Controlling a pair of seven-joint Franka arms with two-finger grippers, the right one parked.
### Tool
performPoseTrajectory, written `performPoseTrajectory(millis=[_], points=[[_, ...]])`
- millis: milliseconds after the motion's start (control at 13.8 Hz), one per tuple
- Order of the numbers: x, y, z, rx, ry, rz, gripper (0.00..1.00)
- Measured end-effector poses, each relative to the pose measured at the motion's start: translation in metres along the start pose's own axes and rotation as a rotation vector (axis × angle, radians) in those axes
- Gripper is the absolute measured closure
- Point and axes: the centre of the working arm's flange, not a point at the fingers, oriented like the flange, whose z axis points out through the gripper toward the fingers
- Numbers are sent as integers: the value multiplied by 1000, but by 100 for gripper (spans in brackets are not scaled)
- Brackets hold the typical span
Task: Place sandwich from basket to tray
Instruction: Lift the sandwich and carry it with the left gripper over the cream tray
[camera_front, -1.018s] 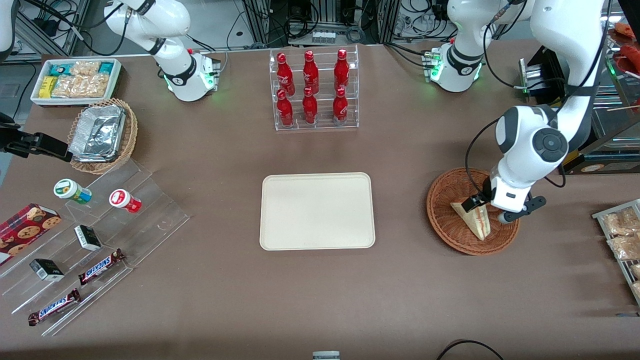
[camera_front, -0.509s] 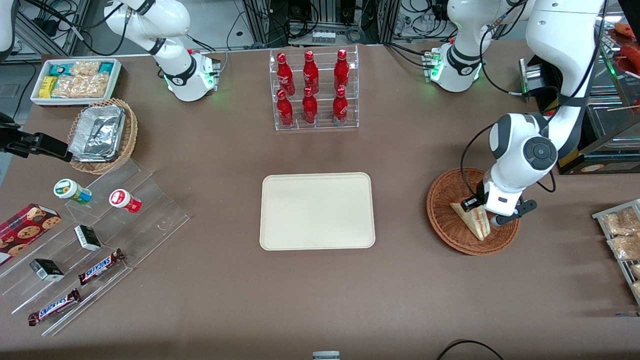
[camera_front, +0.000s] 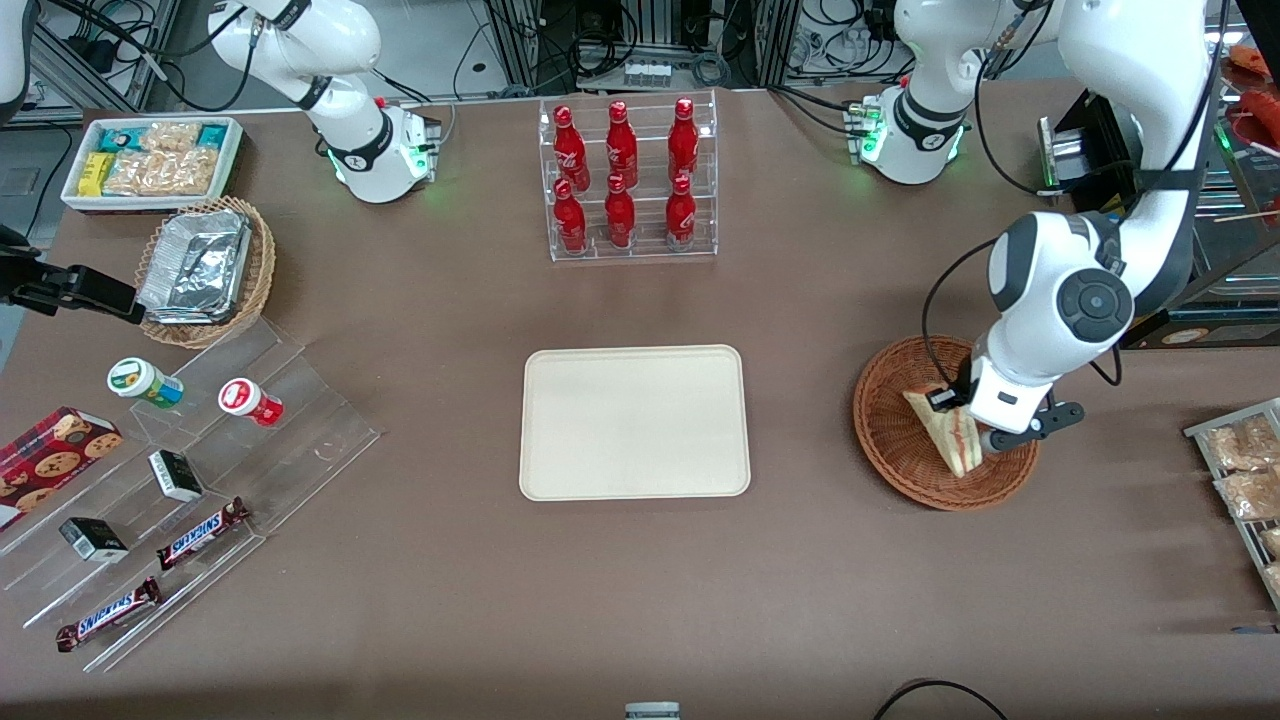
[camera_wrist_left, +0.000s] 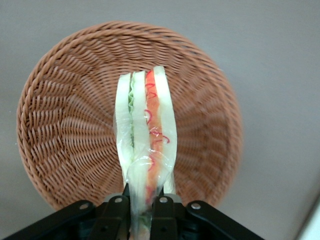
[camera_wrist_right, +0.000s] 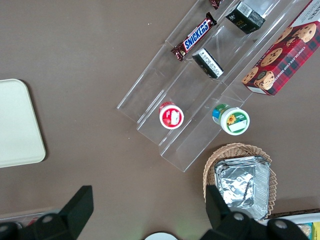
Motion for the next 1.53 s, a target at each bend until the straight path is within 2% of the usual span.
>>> performPoseTrajectory(millis=[291,582,1018,1382,1527], points=[[-48,102,-39,-7,29,191,85],[-96,195,-37,-24,41,334,85],[-104,297,2,-62,36,389,85],[-120,340,40,-63,17,422,85],[-120,349,55,-81,28,421,85]])
